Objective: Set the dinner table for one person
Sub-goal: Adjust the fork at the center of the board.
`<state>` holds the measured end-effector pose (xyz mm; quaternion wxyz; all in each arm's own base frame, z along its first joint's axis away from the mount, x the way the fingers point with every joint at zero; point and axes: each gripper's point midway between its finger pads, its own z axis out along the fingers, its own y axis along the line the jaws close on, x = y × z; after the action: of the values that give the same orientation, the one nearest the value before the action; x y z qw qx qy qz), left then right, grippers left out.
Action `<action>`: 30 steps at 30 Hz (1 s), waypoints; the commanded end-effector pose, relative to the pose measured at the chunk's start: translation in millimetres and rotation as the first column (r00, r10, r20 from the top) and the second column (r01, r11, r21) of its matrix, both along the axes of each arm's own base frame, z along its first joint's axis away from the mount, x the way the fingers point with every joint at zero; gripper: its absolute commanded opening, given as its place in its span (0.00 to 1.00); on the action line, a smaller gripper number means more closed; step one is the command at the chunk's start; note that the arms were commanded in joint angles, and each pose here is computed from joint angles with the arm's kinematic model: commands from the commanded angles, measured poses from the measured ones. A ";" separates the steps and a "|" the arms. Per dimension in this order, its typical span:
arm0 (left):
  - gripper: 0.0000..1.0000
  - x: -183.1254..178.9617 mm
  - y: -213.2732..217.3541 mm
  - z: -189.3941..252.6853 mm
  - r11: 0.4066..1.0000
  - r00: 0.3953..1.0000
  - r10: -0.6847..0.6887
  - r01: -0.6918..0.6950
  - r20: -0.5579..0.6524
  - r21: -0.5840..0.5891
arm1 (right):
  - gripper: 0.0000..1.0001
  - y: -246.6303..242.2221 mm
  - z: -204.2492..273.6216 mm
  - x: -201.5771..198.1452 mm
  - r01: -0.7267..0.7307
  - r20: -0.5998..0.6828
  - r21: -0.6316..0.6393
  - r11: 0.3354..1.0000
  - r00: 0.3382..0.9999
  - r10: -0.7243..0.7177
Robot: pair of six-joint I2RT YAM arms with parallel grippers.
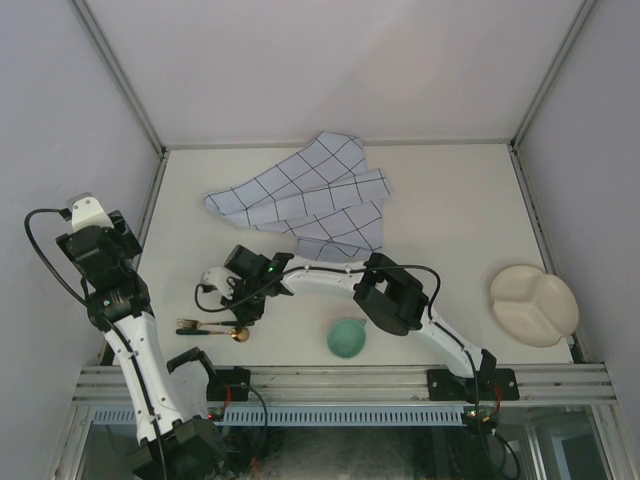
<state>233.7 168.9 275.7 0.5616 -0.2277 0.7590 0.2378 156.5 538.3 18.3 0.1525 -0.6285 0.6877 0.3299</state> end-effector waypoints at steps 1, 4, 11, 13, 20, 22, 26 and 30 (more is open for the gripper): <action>0.73 -11.0 12.5 54.0 0.993 0.988 0.082 -0.093 0.135 0.078 | 0.00 -15.7 -18.7 -48.0 -0.069 -0.093 -0.089 0.994 0.994 0.061; 0.73 -13.0 12.9 56.9 0.992 0.987 0.085 -0.097 0.135 0.086 | 0.00 -15.1 -19.1 -52.6 -0.078 -0.098 -0.089 0.993 0.993 0.069; 0.73 -14.6 12.9 58.3 0.991 0.987 0.087 -0.100 0.137 0.089 | 0.00 -13.9 -22.4 -61.5 -0.095 -0.102 -0.094 0.991 0.991 0.086; 0.73 -14.5 12.5 57.6 0.991 0.987 0.085 -0.098 0.138 0.087 | 0.05 -13.6 -22.3 -59.6 -0.093 -0.090 -0.097 0.991 0.992 0.084; 0.73 -15.3 10.8 56.5 0.992 0.987 0.080 -0.092 0.141 0.086 | 0.85 -7.3 9.7 -36.6 -0.069 -0.011 -0.024 0.997 0.998 0.069; 0.73 -16.0 9.9 58.0 0.992 0.986 0.078 -0.091 0.145 0.087 | 0.88 -4.9 25.1 -20.9 -0.043 0.044 0.003 0.999 0.998 0.043; 0.74 -17.3 7.3 61.2 0.993 0.986 0.068 -0.082 0.153 0.089 | 0.91 -5.8 63.7 31.5 0.055 0.140 0.065 0.996 0.988 -0.064; 0.74 -17.6 3.3 62.3 0.994 0.986 0.050 -0.064 0.158 0.086 | 0.94 -28.0 100.8 100.3 0.183 0.270 0.091 0.979 0.942 -0.201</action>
<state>219.8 175.2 297.5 0.5795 -0.2453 0.7299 0.2670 169.9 525.0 32.3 0.1713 -0.6319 0.6967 0.2931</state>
